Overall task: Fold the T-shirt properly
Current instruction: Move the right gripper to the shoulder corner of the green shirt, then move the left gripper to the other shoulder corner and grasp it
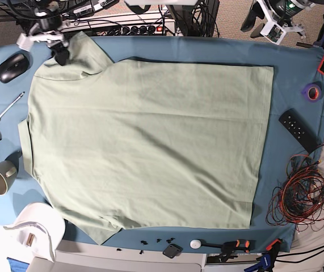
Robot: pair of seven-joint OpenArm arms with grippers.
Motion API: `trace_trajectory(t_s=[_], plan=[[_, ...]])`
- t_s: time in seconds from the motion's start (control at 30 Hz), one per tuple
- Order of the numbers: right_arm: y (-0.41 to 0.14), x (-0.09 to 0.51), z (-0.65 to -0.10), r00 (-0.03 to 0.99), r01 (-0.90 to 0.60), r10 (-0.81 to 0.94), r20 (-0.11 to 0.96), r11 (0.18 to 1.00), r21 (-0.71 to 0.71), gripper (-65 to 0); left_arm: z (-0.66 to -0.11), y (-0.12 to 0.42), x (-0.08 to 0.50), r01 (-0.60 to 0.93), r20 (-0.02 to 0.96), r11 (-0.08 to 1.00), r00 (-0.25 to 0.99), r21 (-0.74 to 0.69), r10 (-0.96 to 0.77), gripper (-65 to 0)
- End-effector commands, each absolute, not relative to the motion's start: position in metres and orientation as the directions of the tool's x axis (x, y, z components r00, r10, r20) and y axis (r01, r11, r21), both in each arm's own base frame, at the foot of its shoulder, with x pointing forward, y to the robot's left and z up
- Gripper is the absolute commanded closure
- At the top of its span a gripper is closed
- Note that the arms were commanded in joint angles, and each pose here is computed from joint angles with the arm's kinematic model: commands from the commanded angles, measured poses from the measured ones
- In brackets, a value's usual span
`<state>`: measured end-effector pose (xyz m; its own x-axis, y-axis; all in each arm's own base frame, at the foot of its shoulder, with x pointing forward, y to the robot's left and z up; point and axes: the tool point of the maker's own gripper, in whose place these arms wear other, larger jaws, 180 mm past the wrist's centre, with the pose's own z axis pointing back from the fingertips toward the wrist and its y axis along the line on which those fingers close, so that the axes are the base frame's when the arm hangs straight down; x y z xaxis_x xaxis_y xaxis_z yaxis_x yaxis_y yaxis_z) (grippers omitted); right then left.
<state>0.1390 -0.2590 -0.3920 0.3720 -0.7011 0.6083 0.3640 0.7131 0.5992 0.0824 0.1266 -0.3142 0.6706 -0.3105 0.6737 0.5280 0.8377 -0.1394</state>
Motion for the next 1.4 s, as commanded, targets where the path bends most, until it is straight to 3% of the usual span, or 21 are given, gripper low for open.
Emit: trace_trajectory(t_s=[0.0, 0.1, 0.13, 0.2, 0.33, 0.53, 0.83, 1.13, 1.3, 1.37], plan=[[-0.254, 0.135, -0.396, 0.420, 0.361, -0.677, 0.604, 0.736, 0.573, -17.7, -0.307, 0.123, 0.084, 0.537, 0.695, 0.831, 0.652, -0.143, -0.302, -16.7], [-0.248, 0.137, -0.399, 0.440, 0.350, -0.668, 0.600, 0.743, 0.571, -17.4, -0.307, 0.123, 0.084, 0.538, 0.695, 0.831, 0.652, -0.141, -0.304, -16.7], [-0.248, 0.137, -0.399, 0.440, 0.350, -0.668, 0.601, 0.743, 0.570, -13.6, -0.308, 0.124, 0.084, 0.540, 0.693, 0.831, 0.651, -0.134, -0.311, -16.7], [-0.247, 0.136, -0.401, 0.458, 0.345, -0.659, 0.597, 0.751, 0.564, 0.0, -0.309, 0.126, 0.086, 0.541, 0.687, 0.833, 0.650, -0.119, -0.324, -17.6], [-0.243, 0.135, -0.402, 0.496, 0.308, -0.616, 0.612, 0.784, 0.539, 0.0, -0.310, 0.155, 0.119, 0.397, 0.691, 0.917, 0.670, -0.026, -0.271, -26.6], [-0.243, 0.135, -0.402, 0.497, 0.309, -0.616, 0.611, 0.784, 0.539, 0.0, -0.309, 0.174, 0.158, 0.324, 0.741, 0.945, 0.624, 0.042, -0.247, -27.7], [-0.243, 0.134, -0.402, 0.496, 0.309, -0.617, 0.611, 0.783, 0.539, 0.0, -0.394, 0.210, 0.169, 0.203, 0.617, 0.966, 0.784, -0.160, -0.063, -27.7], [-0.243, 0.135, -0.402, 0.495, 0.309, -0.617, 0.612, 0.783, 0.540, 0.0, -0.390, 0.184, 0.173, 0.252, 0.614, 0.915, 0.789, -0.316, -0.006, -27.7], [-0.243, 0.135, -0.402, 0.495, 0.309, -0.617, 0.612, 0.783, 0.540, 0.0, -0.390, 0.179, 0.174, 0.243, 0.622, 0.910, 0.783, -0.336, 0.021, -27.4], [-0.243, 0.135, -0.402, 0.495, 0.309, -0.617, 0.612, 0.783, 0.540, 0.0, -0.389, 0.178, 0.175, 0.240, 0.627, 0.910, 0.779, -0.339, 0.028, -22.7]])
